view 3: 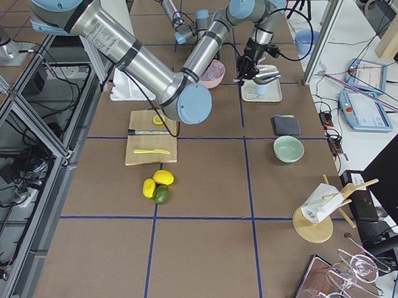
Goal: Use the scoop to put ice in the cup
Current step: 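Carry the empty scoop with the right gripper back beside the bowl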
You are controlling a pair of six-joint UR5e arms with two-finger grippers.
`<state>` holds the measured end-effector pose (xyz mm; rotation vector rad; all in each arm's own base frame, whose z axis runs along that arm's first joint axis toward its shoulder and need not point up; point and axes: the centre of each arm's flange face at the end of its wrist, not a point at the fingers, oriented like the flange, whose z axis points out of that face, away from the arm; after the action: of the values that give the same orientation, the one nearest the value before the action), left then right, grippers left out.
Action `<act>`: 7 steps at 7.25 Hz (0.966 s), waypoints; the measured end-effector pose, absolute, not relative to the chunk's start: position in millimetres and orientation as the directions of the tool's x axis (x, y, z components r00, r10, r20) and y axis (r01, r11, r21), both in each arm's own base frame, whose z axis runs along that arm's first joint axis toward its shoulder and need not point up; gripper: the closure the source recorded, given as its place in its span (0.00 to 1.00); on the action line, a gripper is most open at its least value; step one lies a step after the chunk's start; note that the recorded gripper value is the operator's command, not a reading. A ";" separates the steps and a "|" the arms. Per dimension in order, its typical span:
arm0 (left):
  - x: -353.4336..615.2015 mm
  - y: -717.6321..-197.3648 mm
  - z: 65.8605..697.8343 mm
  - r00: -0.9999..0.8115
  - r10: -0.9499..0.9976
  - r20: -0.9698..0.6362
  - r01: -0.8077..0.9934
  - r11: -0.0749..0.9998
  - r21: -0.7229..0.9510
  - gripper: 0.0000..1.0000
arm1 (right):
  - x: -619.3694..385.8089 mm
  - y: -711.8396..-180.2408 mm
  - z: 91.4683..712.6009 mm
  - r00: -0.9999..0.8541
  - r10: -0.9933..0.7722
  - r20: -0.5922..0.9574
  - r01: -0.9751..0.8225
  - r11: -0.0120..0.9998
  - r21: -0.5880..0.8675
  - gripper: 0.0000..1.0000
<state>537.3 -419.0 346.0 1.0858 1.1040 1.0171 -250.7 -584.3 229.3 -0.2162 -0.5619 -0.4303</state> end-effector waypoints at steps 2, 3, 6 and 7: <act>537.1 -418.9 345.1 0.160 0.974 -0.159 -0.077 0.173 0.982 0.00 | -221.5 -504.2 291.1 0.785 -0.224 0.577 0.362 0.923 -0.134 1.00; 537.6 -418.3 344.7 0.159 0.974 -0.159 -0.076 0.173 0.982 0.00 | -224.6 -476.7 313.1 0.793 -0.202 0.575 0.351 0.923 -0.159 1.00; 538.2 -417.2 343.8 0.157 0.975 -0.158 -0.074 0.171 0.982 0.00 | -255.0 -420.7 396.0 0.809 -0.146 0.569 0.298 0.937 -0.184 1.00; 538.2 -417.1 343.6 0.157 0.975 -0.158 -0.073 0.171 0.983 0.00 | -274.4 -402.1 420.3 0.821 -0.105 0.561 0.257 0.945 -0.200 1.00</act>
<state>538.2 -417.1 343.6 1.0935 1.1109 1.0189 -274.4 -402.1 420.3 -0.2742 -0.5771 -0.1955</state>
